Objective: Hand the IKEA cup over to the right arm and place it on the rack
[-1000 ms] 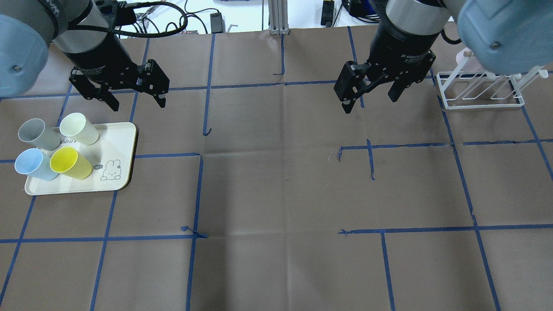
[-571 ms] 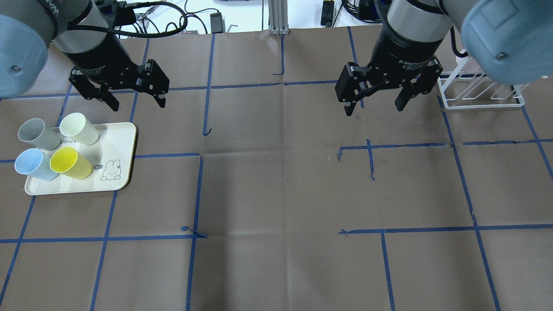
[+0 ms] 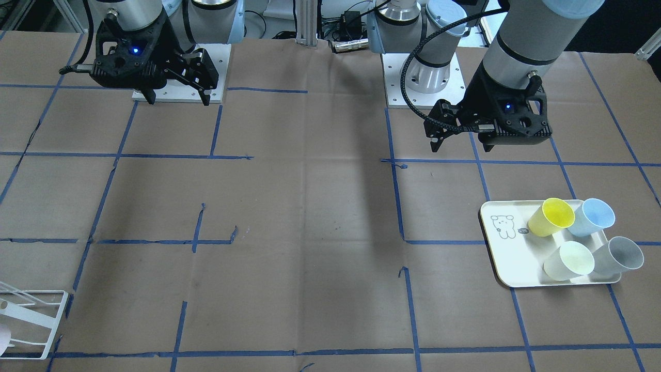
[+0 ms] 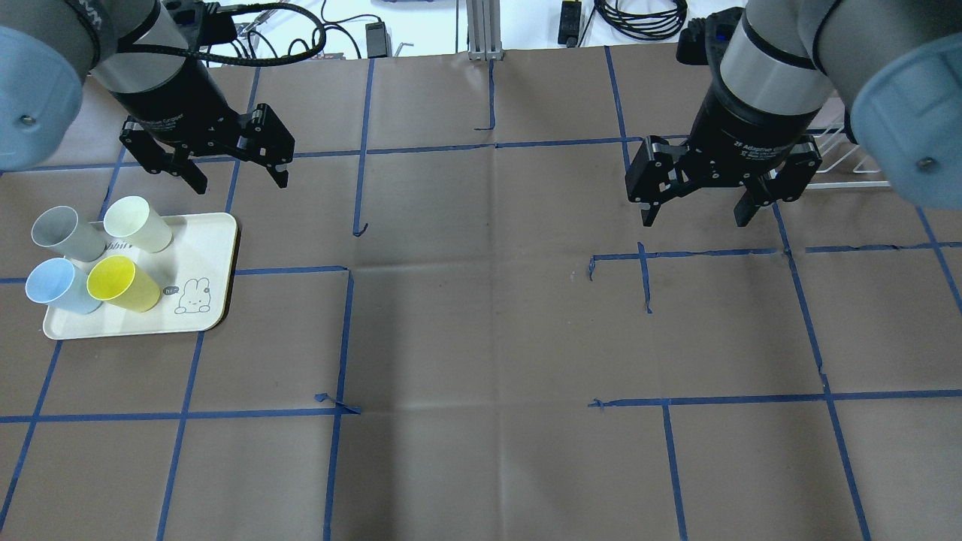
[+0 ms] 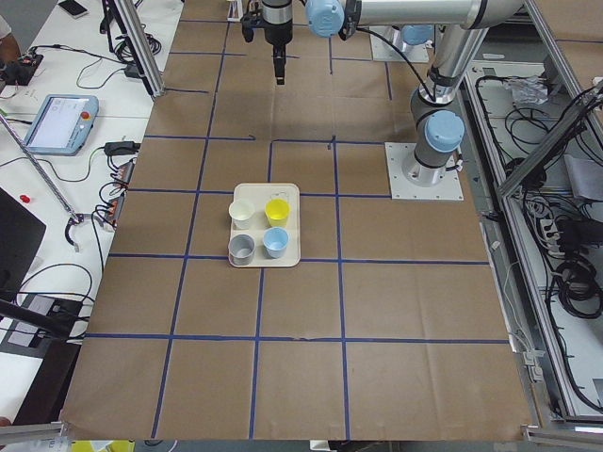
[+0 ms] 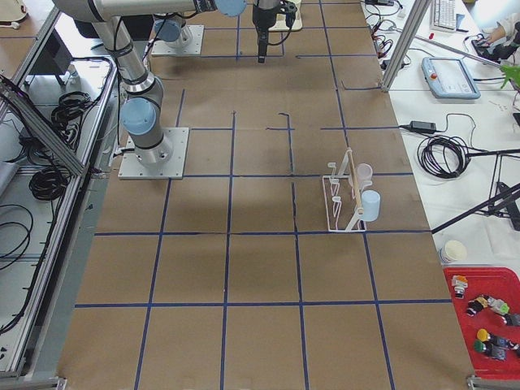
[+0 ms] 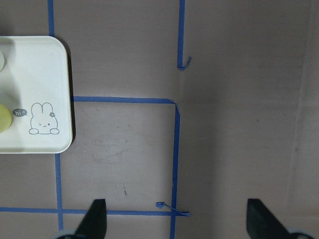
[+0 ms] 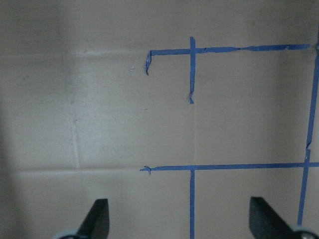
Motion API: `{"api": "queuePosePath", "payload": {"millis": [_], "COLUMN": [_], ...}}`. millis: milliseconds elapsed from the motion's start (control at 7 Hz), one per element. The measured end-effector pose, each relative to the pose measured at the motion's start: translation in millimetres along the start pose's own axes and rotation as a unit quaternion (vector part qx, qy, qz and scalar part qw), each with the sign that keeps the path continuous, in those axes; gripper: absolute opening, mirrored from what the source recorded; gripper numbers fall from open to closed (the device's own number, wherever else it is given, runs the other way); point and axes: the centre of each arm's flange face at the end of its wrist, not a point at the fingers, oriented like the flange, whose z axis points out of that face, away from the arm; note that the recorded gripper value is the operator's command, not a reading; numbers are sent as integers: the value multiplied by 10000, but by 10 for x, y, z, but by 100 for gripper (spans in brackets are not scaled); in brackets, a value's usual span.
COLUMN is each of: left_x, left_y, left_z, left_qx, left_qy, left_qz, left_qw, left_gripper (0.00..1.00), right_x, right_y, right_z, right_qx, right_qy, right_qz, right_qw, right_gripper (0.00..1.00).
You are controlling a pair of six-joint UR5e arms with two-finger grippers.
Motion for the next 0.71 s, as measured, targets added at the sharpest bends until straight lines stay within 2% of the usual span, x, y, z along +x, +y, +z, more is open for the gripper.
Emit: {"api": "queuePosePath", "payload": {"millis": [714], "left_x": [0], "left_y": [-1], "left_z": [-4], "left_qx": [4], "left_qy": [-2], "left_qz": [-2], "left_qw": [10000], "left_gripper": [99], "right_x": [4], "right_y": [10], "right_z": [-9], "right_qx": [27], "right_qy": [5], "right_qz": [-16], "right_qw": [10000], "right_gripper": [100]}}
